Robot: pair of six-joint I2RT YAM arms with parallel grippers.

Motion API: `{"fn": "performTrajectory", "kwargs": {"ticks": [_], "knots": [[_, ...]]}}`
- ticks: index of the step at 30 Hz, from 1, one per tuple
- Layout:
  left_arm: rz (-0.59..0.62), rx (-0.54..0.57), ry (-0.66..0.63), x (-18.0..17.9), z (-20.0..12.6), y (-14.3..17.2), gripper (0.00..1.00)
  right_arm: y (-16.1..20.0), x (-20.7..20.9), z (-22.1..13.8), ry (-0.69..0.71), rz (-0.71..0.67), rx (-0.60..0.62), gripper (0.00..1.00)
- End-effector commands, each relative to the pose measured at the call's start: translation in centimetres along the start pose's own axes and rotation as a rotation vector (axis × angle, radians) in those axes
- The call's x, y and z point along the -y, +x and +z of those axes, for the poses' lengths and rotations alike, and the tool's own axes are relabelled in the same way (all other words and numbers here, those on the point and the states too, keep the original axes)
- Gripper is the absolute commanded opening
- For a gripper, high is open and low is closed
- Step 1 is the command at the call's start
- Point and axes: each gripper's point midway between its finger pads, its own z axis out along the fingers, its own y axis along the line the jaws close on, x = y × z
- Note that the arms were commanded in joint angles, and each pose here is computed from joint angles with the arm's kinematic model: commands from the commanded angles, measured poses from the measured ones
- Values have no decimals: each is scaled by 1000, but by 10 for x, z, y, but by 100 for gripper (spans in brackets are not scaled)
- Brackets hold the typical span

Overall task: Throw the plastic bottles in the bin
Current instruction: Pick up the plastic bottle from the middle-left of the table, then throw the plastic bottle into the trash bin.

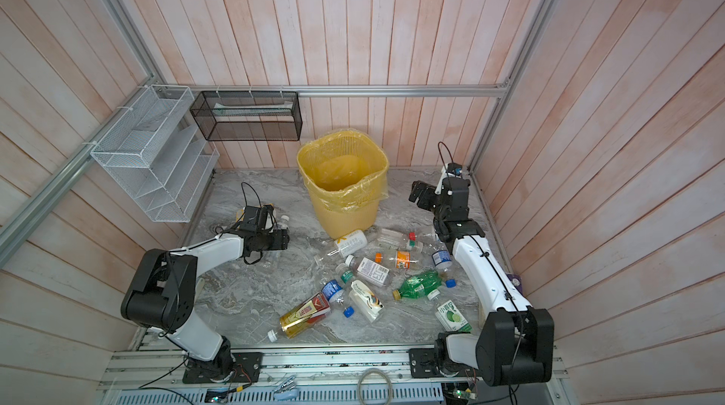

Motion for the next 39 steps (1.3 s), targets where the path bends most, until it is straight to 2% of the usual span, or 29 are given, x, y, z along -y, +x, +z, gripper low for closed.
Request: {"fn": "performTrajectory", "kwargs": {"ticks": [1, 4, 9, 11, 14, 18, 24, 27, 30, 33, 37, 39], "knots": [[25, -26, 17, 6, 3, -2, 74, -7, 3, -7, 8, 14, 34, 99], [21, -20, 15, 6, 1, -2, 67, -8, 6, -8, 11, 19, 37, 99], [14, 34, 28, 9, -11, -13, 62, -10, 11, -11, 10, 37, 48, 99], [11, 75, 52, 15, -21, -23, 61, -10, 14, -12, 12, 48, 50, 99], [-2, 195, 109, 26, -48, -49, 60, -11, 17, -14, 18, 56, 58, 99], [-23, 452, 196, 40, -114, -100, 60, -13, 20, -20, 27, 58, 87, 99], [-38, 948, 281, 48, -259, -180, 62, -19, 22, -31, 12, 55, 148, 99], [-19, 1103, 341, 61, -319, -214, 62, -19, 23, -36, 16, 53, 158, 99], [11, 1164, 459, 88, -352, -244, 61, -16, 28, -39, 33, 56, 155, 99], [93, 1170, 539, 132, -362, -264, 60, -13, 32, -42, 42, 62, 150, 99], [174, 1061, 594, 196, -332, -276, 66, -12, 32, -45, 36, 59, 145, 99], [208, 990, 583, 222, -314, -277, 75, -14, 31, -47, 33, 52, 145, 99]]}}
